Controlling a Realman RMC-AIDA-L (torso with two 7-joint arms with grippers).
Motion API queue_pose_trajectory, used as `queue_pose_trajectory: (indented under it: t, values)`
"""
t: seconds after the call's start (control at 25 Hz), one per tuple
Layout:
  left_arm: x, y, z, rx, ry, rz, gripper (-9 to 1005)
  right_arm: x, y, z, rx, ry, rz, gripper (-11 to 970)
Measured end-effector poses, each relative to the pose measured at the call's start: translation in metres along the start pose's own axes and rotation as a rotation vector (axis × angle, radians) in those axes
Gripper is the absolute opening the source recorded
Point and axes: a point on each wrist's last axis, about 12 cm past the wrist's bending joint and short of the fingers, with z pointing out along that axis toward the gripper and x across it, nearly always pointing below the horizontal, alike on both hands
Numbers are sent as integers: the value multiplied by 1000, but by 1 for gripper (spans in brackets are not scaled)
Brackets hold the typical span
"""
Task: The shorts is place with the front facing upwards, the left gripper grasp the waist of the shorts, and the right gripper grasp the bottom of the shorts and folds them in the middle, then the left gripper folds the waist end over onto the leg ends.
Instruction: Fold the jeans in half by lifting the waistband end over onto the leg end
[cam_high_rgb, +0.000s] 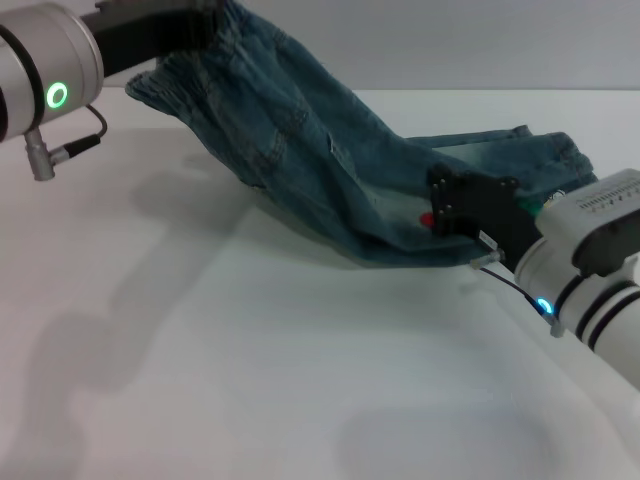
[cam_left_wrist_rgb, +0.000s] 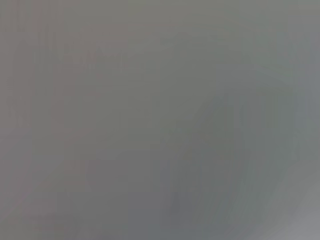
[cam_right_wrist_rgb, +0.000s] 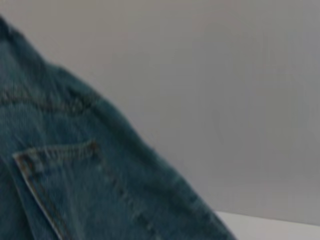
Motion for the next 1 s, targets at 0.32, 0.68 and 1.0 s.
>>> queue_pose_trajectory:
  t: [0.32,0.68,1.0]
  values:
    - [-9,-11,-5,30,-18,21,81,-10,8,16,-36,18,-16,0]
    - [-11,-18,-5,53,-21,30,81,-17,21,31,-95,57,-6,-1]
    - [-19,-28,-8,84,-50,50,80,-20,46,41,-208,100,22,0]
